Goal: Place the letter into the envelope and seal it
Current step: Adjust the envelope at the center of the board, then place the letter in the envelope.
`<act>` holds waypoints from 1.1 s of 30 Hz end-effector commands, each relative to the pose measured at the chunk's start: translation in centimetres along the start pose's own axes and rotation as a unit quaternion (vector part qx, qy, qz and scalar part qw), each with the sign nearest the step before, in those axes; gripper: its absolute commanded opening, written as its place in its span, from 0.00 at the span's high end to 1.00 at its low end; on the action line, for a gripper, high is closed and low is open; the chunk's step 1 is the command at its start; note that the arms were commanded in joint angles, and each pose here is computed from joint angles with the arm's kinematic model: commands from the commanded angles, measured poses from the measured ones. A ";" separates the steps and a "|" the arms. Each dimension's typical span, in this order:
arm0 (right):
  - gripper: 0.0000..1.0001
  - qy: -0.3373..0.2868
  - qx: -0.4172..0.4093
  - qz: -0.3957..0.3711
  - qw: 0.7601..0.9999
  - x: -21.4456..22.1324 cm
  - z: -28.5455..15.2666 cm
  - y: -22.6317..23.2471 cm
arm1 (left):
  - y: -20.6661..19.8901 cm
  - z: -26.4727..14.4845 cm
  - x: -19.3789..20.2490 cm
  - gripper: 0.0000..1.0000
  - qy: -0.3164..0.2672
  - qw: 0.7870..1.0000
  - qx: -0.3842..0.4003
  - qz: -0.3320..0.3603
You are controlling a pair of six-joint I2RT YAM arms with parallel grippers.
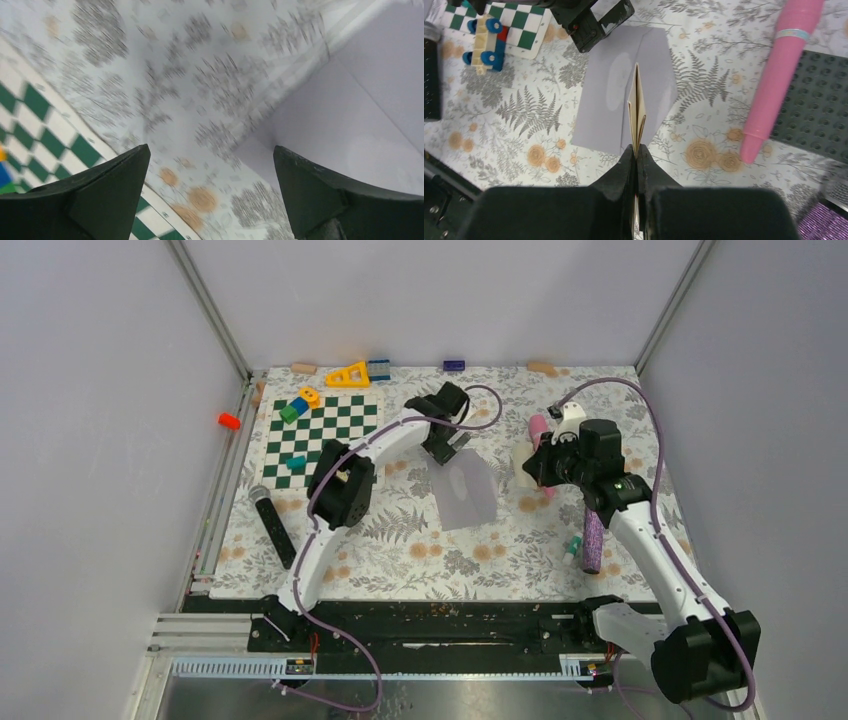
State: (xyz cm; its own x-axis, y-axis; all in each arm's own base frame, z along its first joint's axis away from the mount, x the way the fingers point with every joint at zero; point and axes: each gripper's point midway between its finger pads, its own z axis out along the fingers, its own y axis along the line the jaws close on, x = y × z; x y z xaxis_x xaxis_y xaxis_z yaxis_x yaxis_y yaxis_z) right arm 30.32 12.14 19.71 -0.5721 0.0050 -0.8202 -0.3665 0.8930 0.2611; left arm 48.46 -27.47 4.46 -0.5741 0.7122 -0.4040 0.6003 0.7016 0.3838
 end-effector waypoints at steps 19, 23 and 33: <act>1.00 0.188 -0.188 -0.029 0.963 2.0 9.0 2.2 | -8.7 -9.4 5.6 0.01 0.016 0.843 0.419 -0.339; 1.00 0.209 -0.194 -0.021 0.958 2.6 10.8 1.7 | -9.5 -8.9 6.0 0.01 0.027 0.832 0.427 -0.353; 1.00 0.259 -0.156 0.028 0.953 4.4 14.5 0.0 | -11.5 -6.8 6.4 0.01 0.067 0.799 0.448 -0.394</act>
State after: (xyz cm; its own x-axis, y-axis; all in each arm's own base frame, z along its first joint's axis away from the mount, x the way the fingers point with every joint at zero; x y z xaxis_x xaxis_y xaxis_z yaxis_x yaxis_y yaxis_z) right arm 37.72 18.60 8.57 -0.8366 -0.2622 -0.4810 -0.5081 0.6997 0.5023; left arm 34.18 -30.18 4.89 -0.9807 0.1128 -0.1597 0.1932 0.6856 -0.7019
